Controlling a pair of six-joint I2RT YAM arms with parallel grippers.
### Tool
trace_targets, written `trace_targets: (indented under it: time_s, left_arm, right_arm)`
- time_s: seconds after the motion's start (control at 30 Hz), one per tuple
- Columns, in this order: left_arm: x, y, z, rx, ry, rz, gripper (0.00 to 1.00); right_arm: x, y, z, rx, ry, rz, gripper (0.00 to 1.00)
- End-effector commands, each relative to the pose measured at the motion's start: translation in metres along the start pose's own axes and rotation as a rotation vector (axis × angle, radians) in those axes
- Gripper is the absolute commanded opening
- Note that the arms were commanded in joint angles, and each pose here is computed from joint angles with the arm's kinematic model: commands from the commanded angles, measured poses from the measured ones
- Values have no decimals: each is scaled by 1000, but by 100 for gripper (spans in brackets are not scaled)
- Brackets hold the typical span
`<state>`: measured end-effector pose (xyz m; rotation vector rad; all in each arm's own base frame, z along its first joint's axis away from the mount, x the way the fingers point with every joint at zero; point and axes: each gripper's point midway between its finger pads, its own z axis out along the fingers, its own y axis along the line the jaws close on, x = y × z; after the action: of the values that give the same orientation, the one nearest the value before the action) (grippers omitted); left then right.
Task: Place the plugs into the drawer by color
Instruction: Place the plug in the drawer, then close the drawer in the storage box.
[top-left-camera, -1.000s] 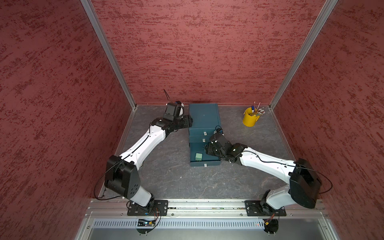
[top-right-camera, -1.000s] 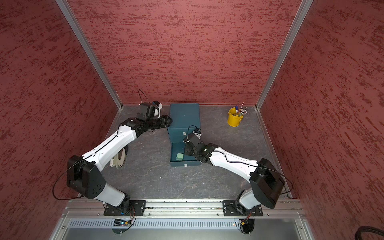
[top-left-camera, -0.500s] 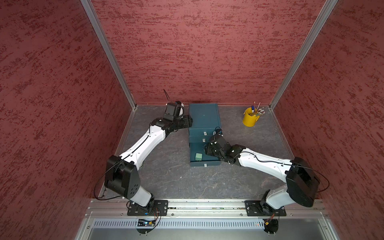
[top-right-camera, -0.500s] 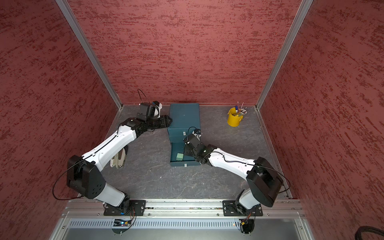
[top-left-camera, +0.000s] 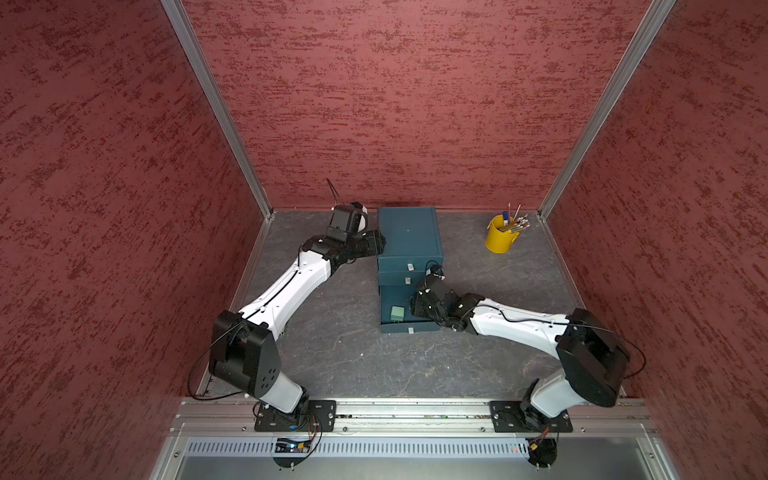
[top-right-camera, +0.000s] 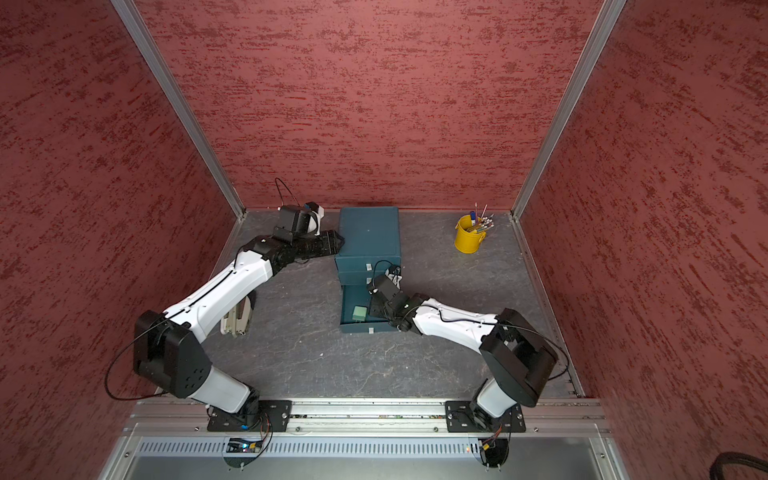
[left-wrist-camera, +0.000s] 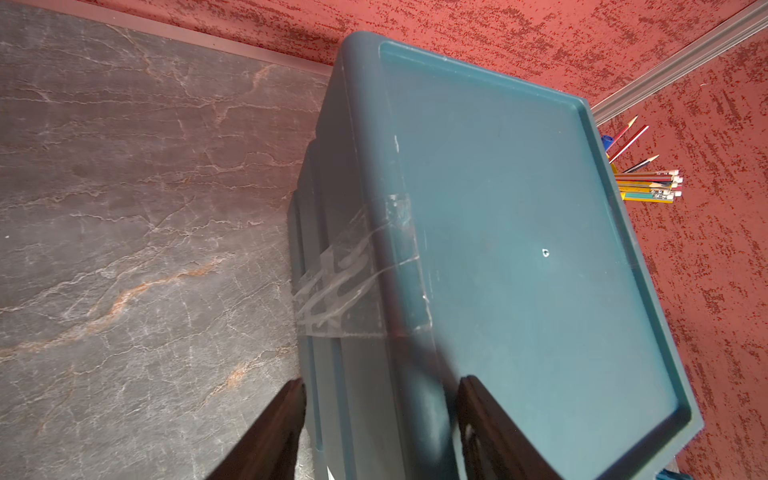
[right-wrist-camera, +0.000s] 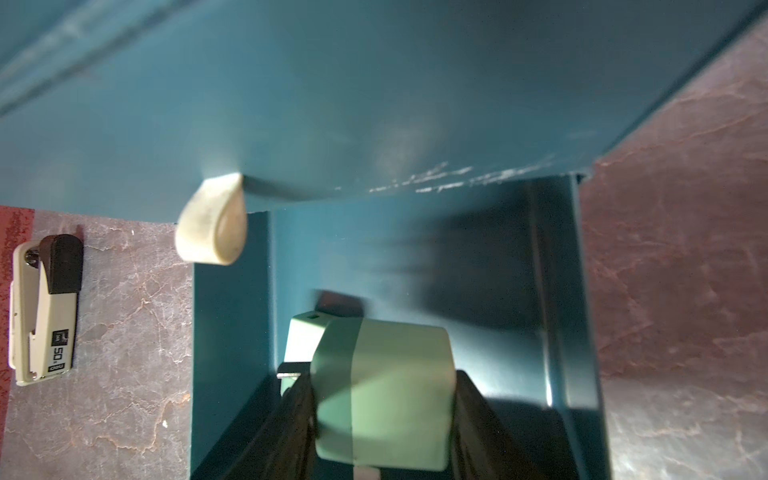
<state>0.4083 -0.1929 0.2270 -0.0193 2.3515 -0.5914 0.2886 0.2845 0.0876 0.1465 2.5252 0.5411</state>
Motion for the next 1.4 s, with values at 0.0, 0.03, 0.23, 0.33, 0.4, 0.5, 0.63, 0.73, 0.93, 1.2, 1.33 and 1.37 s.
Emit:
trace_targets:
  time_s: [0.0,0.03,0.23,0.33,0.4,0.5,0.63,0.73,0.93,1.2,1.33,1.37]
  left_arm:
    - [18,16,0,-50,61,16,61]
    - [17,16,0,-50,56,16,61]
    - [18,14,0,-43,61,17,61]
    - [17,14,-1,-41,57,14,61]
    - [17,15,-1,-44,58,17,61]
    - [16,15,-1,-44,53,15,61]
    - [16,14,-1,-41,56,15,61]
    - [16,15,-2,-47,56,18,61]
    - [13,12,-8,-45,31,29,62]
    - [-2,-5,-26,11,-14,16,65]
    - [-10,-20,-40,52,-43,11,68]
    - [-10,-24,-44,60,-49,17,69]
  right_arm:
    - [1,6,4,-23,-4,2,21]
    - [1,6,4,-24,-3,-1,23]
    - [-3,13,-3,-40,-10,-8,48]
    - [-6,16,-9,-43,-26,-20,60]
    - [-7,17,-14,-44,-35,-24,64]
    - [-7,20,-21,-51,-42,-42,68]
    - [-6,26,-34,-56,-61,-79,73]
    - [-4,32,-48,-88,-76,-96,73]
    - [13,26,-80,-134,-119,-146,73]
    - [38,-4,-105,-157,-127,-151,76]
    - [43,-12,-104,-135,-159,-175,79]
    - [43,-12,-103,-128,-173,-180,80]
